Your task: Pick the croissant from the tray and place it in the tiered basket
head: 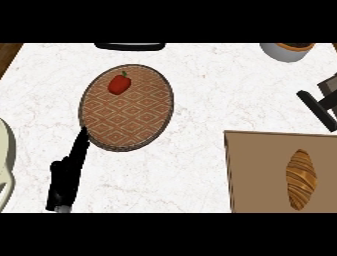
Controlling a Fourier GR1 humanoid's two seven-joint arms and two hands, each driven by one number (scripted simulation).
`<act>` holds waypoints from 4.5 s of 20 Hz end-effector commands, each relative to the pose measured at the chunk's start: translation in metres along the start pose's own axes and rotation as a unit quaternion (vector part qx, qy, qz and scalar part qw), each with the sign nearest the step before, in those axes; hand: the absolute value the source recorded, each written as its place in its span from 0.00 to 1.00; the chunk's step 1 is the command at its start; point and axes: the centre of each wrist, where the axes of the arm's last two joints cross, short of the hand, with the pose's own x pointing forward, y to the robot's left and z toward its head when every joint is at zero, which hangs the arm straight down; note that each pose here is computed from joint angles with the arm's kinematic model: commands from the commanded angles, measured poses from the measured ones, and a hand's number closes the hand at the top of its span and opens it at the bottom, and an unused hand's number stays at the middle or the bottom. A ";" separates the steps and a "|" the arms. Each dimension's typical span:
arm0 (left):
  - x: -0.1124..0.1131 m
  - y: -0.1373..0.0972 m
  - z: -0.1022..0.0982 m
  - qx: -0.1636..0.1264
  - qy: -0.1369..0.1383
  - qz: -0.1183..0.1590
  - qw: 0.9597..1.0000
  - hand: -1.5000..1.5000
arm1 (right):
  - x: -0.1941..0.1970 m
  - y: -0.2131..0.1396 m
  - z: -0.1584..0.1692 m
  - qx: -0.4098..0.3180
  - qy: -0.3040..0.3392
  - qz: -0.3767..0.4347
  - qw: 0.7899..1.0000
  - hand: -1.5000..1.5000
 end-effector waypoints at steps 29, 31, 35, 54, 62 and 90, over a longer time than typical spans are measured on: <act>-0.015 -0.001 -0.005 0.009 0.018 -0.001 1.000 0.50 | 0.091 0.118 -0.038 0.119 0.162 0.175 0.964 0.00; -0.013 -0.002 0.001 0.021 0.006 -0.001 1.000 0.50 | 0.087 0.122 -0.032 0.121 0.165 0.176 0.963 0.00; -0.017 0.002 0.007 0.010 0.017 -0.001 1.000 0.50 | 0.097 0.129 -0.037 0.134 0.174 0.175 0.960 0.00; -0.018 -0.002 0.017 0.011 0.006 0.009 1.000 0.50 | 0.071 0.151 -0.057 0.180 0.207 0.168 0.947 0.00; -0.016 0.011 -0.002 0.022 0.010 0.003 1.000 0.50 | 0.067 0.175 -0.051 0.175 0.166 0.167 0.956 1.00; -0.008 0.012 -0.005 0.028 0.024 0.008 0.999 0.50 | 0.147 -0.188 -0.057 -0.100 -0.090 -0.035 0.990 1.00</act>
